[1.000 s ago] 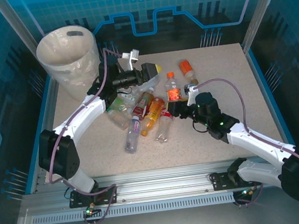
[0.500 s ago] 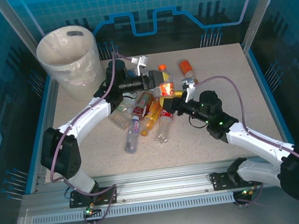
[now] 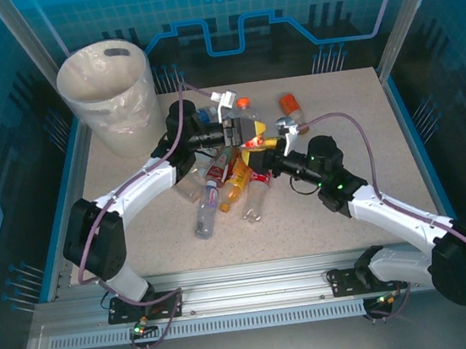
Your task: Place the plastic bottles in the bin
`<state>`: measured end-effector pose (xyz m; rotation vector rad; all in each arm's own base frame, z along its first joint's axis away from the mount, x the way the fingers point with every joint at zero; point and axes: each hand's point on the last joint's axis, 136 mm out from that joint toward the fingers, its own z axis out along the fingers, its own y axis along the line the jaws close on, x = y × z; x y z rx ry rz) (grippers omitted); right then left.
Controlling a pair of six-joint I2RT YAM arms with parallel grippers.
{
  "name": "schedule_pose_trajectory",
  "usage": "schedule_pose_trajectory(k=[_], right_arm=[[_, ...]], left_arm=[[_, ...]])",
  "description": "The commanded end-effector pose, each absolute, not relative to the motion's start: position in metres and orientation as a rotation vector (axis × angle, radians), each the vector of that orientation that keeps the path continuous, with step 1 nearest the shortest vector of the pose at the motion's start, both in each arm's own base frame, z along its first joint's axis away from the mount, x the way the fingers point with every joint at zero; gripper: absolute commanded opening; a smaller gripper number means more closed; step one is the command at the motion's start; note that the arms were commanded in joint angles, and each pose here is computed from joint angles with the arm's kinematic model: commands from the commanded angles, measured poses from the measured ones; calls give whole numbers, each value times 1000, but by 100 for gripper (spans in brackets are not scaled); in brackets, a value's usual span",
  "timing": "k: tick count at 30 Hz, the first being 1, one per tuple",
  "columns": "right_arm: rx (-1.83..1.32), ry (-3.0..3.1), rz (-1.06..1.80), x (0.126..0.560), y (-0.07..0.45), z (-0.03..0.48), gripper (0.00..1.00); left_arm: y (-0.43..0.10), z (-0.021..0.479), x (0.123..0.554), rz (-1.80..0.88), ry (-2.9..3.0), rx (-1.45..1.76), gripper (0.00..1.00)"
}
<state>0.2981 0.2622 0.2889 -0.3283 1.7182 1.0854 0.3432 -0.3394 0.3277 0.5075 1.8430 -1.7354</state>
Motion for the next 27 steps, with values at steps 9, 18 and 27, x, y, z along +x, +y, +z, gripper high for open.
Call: schedule_pose_trajectory(k=[9,18,27], right_arm=[[-378,1709,1085,294,266,301,55],[-380,1743,1045,297,264,296,69],[-284,1926,836,311,239,261,100]], left_arm=[[-338,339,343,-1689,1781,510,49],[-333,337,349,-1618,1796,470,49],[-298,307,386,-1127,2016,332,49]])
